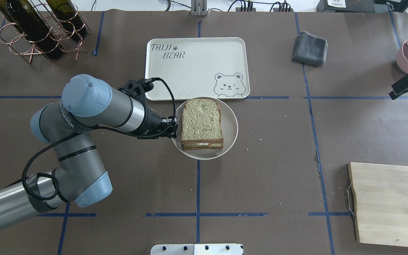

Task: Make sandwich and place on tray
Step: 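Carry the plate with the left gripper and lower it onto the tray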

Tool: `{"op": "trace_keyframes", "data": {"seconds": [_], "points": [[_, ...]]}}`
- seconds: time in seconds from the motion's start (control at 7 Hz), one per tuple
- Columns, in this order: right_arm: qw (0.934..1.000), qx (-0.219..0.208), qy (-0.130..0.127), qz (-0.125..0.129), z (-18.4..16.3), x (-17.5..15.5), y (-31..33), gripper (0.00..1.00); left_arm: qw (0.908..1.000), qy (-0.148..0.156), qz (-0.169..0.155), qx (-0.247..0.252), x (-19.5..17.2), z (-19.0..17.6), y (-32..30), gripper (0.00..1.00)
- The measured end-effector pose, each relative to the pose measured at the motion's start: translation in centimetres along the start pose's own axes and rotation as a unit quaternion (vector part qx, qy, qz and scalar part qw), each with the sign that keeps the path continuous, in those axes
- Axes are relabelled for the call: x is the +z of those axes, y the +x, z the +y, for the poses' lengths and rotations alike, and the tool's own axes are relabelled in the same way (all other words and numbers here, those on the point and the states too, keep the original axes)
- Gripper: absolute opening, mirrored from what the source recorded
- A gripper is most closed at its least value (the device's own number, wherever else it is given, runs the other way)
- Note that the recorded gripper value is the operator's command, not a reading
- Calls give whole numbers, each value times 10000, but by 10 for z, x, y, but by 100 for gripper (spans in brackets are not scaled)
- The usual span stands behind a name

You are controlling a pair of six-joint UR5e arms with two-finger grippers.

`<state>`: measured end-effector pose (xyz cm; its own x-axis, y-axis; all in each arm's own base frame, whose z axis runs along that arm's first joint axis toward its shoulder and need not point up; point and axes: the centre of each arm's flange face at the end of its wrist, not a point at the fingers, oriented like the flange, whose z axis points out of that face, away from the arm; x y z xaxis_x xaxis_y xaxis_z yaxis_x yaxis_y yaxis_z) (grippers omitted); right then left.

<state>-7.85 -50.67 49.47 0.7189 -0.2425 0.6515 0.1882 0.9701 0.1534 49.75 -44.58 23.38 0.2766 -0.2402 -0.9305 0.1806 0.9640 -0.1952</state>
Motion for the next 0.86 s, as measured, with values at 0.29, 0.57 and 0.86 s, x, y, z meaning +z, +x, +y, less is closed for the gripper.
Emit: {"op": "trace_keyframes", "data": {"seconds": [0.29, 0.57, 0.86], "points": [[9999, 67, -104, 18, 39, 6, 70, 100, 9935, 257, 160, -1098, 19, -53, 21, 0], [9997, 204, -127, -76, 58, 8, 92, 100, 9804, 627, 96, -1868, 36, -105, 45, 0], [9993, 336, -95, -109, 65, 6, 104, 100, 9687, 1082, 40, -2233, 62, -138, 50, 0]]}}
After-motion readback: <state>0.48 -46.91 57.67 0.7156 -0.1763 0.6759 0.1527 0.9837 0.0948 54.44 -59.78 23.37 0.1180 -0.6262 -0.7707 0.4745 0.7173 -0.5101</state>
